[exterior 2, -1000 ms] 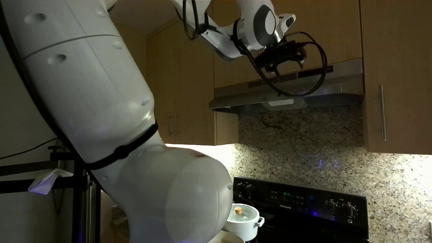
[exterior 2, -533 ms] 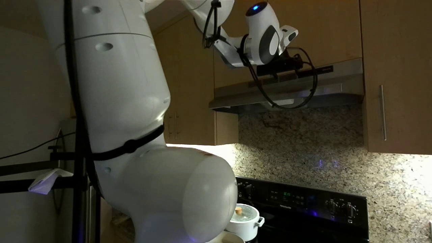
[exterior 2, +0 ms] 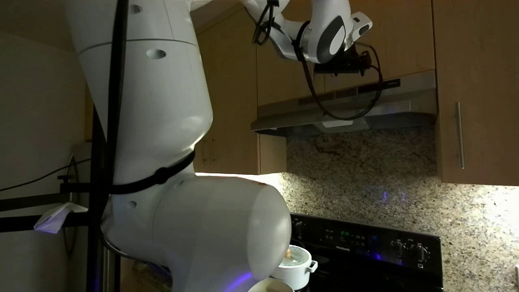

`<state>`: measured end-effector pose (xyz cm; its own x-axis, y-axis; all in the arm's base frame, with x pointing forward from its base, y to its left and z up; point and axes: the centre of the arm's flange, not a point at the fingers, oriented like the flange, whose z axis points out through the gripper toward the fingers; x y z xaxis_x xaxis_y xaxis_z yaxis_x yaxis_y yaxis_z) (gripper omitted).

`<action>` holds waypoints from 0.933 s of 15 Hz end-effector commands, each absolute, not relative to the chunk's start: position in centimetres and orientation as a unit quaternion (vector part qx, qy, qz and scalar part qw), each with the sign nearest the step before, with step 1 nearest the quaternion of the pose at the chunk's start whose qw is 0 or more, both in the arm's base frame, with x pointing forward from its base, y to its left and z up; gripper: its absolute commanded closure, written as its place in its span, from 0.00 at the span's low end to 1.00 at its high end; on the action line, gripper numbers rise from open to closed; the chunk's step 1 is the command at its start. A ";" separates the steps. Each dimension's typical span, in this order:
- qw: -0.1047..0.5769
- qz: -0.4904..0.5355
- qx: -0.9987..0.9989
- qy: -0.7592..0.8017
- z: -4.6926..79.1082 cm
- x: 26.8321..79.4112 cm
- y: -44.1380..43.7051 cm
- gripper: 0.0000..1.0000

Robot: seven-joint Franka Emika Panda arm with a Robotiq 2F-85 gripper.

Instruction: Turn on the overhead light

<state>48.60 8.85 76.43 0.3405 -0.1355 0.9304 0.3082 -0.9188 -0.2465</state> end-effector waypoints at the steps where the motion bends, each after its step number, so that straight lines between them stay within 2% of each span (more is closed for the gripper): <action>1: 0.228 -0.544 -0.805 -0.062 76.6 50.0 7.6 0.00; 6: 0.253 -0.519 -0.815 -0.057 76.4 51.9 6.8 0.00; 14: 0.197 -0.531 -0.822 -0.053 75.5 54.7 6.4 0.00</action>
<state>53.28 5.98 75.24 0.4545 -0.1741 0.8736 0.2886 -0.8990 -0.3293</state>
